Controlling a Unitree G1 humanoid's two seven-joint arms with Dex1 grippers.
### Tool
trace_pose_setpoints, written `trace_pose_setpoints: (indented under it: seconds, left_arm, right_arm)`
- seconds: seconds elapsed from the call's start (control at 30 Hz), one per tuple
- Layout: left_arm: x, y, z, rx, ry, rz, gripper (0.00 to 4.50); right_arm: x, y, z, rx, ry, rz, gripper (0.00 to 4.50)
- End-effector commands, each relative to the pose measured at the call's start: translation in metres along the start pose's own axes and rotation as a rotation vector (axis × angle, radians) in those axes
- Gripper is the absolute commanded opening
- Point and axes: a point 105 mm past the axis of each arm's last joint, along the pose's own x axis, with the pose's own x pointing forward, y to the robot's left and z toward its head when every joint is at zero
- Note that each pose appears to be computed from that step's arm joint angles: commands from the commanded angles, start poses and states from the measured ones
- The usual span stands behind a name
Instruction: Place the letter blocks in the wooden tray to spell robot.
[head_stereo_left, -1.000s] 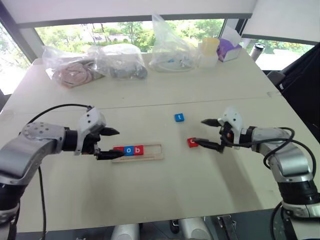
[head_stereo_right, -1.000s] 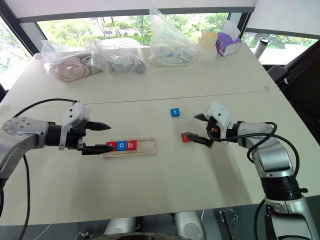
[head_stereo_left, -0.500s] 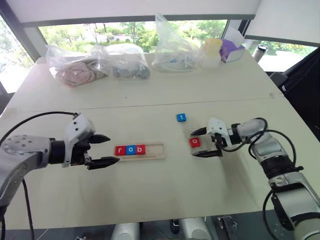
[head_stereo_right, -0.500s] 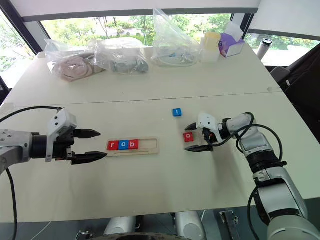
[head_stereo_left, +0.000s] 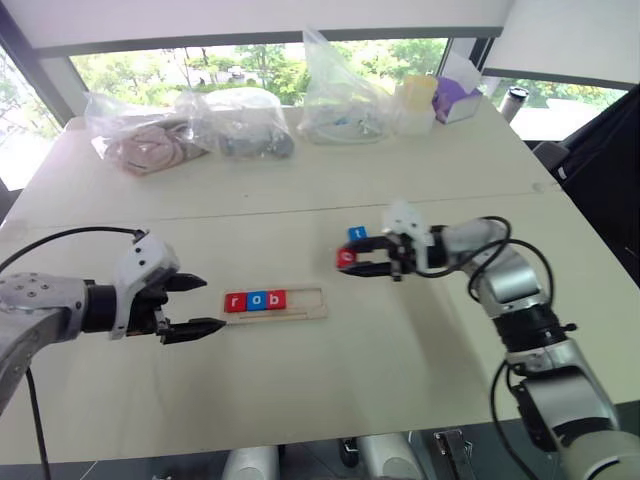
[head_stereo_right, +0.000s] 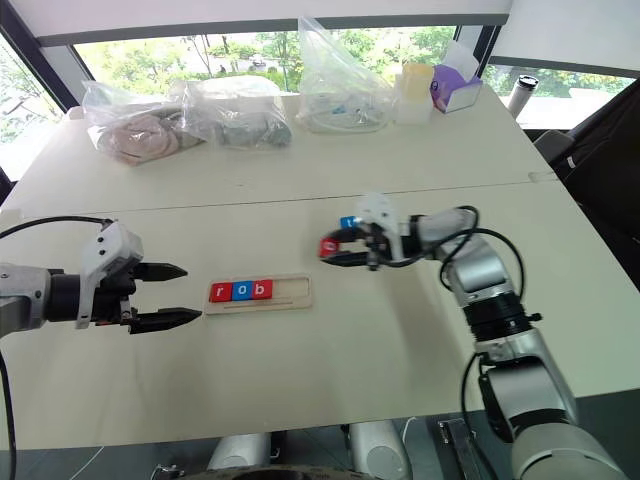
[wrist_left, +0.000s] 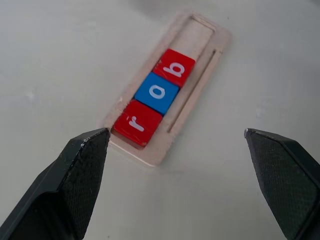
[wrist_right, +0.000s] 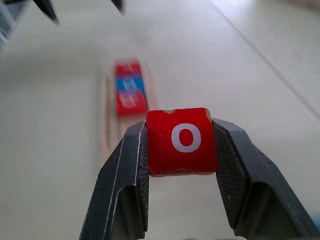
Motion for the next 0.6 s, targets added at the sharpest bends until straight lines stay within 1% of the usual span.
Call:
trace_pose_setpoints:
  seconds: [0.03, 0.1, 0.17, 0.43, 0.6]
  left_arm:
    - [-0.001, -0.003, 0.008, 0.041, -0.007, -0.013, 4.50]
    - [-0.002, -0.002, 0.010, 0.047, -0.010, -0.011, 4.50]
    - [-0.003, -0.002, 0.012, 0.051, -0.014, -0.007, 4.50]
    - [-0.001, -0.002, 0.010, 0.044, -0.020, 0.002, 4.50]
    - [0.004, 0.000, 0.014, 0.050, -0.045, 0.010, 4.50]
  right_arm:
    - [0.018, 0.006, -0.004, -0.030, 0.065, -0.032, 1.21]
    - [0.030, 0.015, -0.016, -0.059, 0.121, -0.014, 1.21]
    - [0.035, 0.020, -0.022, -0.080, 0.151, -0.004, 1.21]
    - [0.039, 0.019, -0.027, -0.046, 0.162, -0.018, 1.21]
    - [0.044, 0.020, -0.036, -0.014, 0.171, -0.014, 1.21]
